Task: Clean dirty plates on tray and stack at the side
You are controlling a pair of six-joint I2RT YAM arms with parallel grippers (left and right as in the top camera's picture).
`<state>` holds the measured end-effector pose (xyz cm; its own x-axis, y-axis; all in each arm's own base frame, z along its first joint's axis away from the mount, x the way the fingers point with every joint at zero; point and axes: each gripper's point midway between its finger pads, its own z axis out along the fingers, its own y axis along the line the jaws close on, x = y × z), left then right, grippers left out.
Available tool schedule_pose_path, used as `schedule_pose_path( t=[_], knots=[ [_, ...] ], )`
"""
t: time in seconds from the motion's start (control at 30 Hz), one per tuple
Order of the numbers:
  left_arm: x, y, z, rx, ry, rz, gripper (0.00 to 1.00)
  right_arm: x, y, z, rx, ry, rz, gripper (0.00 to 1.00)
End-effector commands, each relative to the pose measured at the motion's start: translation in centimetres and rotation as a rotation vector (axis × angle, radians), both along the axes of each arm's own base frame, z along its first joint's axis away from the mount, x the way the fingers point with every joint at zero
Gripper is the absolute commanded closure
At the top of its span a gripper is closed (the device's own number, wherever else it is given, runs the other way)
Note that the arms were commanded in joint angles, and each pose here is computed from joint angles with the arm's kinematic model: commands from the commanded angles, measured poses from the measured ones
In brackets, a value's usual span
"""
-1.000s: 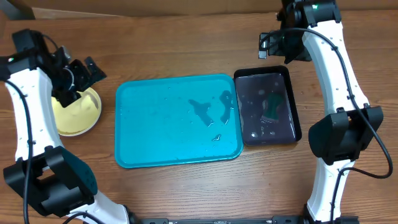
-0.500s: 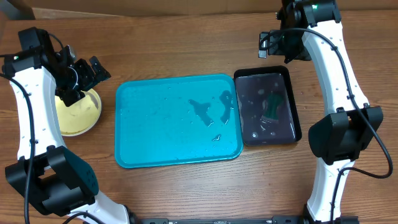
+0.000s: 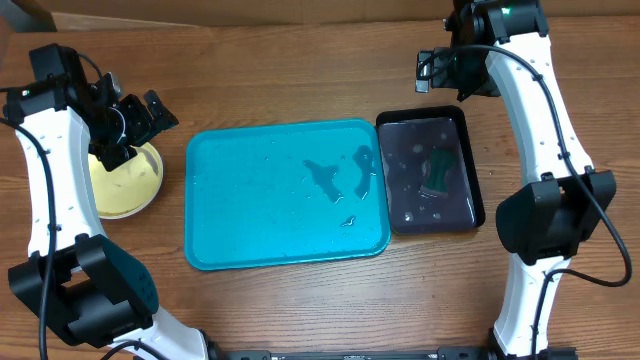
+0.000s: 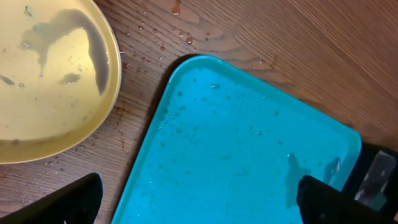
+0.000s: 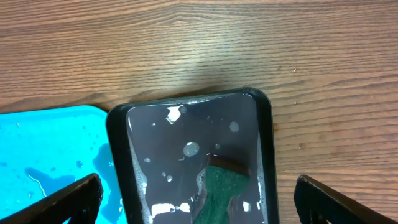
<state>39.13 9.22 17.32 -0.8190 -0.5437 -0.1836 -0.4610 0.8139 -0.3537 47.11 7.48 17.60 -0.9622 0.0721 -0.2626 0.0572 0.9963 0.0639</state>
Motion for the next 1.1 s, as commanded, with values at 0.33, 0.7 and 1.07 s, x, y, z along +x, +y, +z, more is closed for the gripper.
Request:
schedule_pose_path(
  t=[0.33, 0.7, 1.07],
  knots=[
    [0.4, -0.4, 0.4, -0.001, -0.020, -0.031, 0.00, -12.4, -2.8, 26.1, 0.060, -0.638, -0.018, 0.00],
    [0.4, -0.4, 0.4, -0.001, -0.020, -0.031, 0.00, -28.0, -6.6, 38.8, 0.074, -1.326, -0.068, 0.00],
    [0.4, -0.4, 0.4, -0.001, -0.020, -0.031, 0.00, -28.2, -5.5, 24.7, 0.148, -1.644, -0.021, 0.00]
  ],
)
